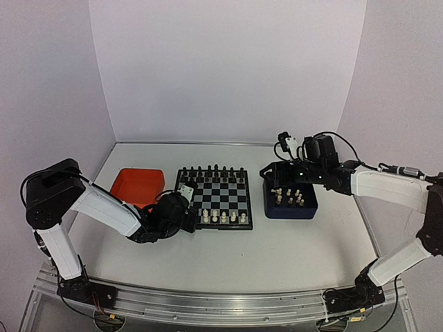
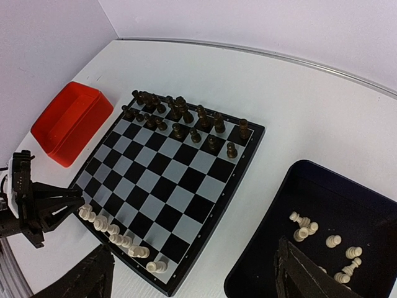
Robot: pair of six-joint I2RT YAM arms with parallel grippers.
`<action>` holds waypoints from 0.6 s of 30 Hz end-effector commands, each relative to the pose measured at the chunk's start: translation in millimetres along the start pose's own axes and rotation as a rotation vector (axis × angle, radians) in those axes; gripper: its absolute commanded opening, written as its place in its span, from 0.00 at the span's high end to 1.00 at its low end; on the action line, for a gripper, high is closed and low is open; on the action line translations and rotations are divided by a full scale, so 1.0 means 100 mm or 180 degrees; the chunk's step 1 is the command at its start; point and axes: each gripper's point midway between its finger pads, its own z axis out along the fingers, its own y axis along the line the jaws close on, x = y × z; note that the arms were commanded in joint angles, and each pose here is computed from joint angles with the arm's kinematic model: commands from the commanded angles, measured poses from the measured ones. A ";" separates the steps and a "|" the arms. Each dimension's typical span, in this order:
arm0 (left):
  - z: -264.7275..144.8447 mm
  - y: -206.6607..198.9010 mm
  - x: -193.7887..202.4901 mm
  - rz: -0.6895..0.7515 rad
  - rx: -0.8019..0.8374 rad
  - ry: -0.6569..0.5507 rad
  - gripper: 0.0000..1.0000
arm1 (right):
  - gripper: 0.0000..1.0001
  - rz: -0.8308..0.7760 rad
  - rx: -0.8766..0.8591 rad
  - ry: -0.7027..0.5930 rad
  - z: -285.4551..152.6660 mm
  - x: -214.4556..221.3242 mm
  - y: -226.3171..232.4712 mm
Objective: Set up the chess pieces on the board
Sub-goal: Place the chess piece on the chessboard.
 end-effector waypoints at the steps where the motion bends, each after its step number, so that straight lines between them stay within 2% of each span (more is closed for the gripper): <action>1: 0.04 -0.13 -0.23 -0.0090 0.0108 -0.0218 1.00 | 0.15 -0.0040 0.0023 -0.0064 -0.10 -0.07 0.00; 13: 0.08 -0.13 -0.18 -0.0045 0.0098 -0.0187 1.00 | 0.15 -0.0050 0.0036 -0.0072 -0.12 -0.08 -0.01; 18: 0.09 -0.12 -0.18 -0.0049 0.0073 -0.0198 0.94 | 0.15 -0.0050 0.0040 -0.0073 -0.13 -0.08 0.00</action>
